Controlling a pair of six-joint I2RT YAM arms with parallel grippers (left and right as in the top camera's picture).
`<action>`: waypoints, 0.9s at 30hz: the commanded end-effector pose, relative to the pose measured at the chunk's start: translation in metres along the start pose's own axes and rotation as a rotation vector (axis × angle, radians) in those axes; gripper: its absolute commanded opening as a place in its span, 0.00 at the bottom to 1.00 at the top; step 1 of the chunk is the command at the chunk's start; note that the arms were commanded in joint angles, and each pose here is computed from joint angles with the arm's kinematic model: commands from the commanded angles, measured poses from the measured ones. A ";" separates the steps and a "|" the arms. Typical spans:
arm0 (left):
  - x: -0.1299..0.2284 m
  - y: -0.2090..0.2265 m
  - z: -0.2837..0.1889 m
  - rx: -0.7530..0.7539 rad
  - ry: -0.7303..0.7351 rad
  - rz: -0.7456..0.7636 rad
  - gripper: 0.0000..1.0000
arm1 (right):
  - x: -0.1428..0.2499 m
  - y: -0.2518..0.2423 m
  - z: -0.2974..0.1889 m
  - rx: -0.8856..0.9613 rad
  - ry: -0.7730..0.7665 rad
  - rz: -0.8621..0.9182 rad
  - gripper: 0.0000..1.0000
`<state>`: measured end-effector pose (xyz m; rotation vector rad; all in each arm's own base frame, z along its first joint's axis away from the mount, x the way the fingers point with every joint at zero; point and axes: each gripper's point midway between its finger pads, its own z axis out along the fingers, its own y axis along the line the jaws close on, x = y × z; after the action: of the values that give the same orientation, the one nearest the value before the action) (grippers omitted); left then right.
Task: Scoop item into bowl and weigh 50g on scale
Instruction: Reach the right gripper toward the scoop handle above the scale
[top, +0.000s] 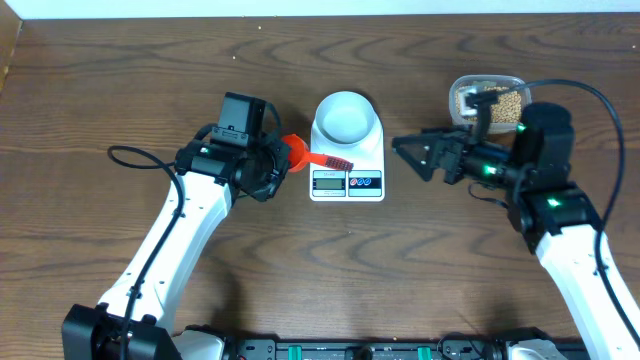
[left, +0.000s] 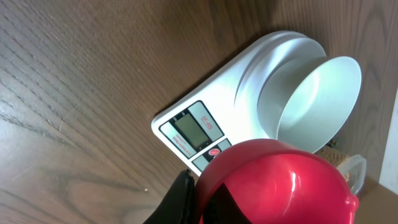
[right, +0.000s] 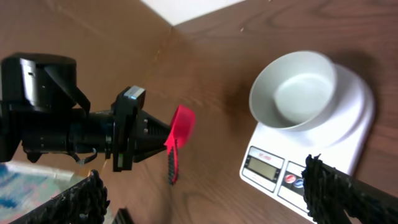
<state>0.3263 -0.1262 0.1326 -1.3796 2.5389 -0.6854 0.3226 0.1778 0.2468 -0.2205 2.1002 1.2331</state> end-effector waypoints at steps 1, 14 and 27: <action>-0.001 0.001 0.001 -0.010 -0.035 -0.049 0.07 | -0.004 0.012 0.011 -0.040 0.016 0.020 0.99; 0.023 -0.003 0.004 -0.011 -0.001 -0.046 0.07 | 0.025 0.024 0.051 -0.036 0.096 0.148 0.81; 0.049 -0.005 0.007 -0.014 0.059 -0.059 0.07 | 0.055 0.014 0.074 0.066 0.160 0.174 0.52</action>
<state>0.3088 -0.1673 0.1328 -1.4206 2.5657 -0.7186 0.3034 0.2535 0.1948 -0.1195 2.3478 1.3142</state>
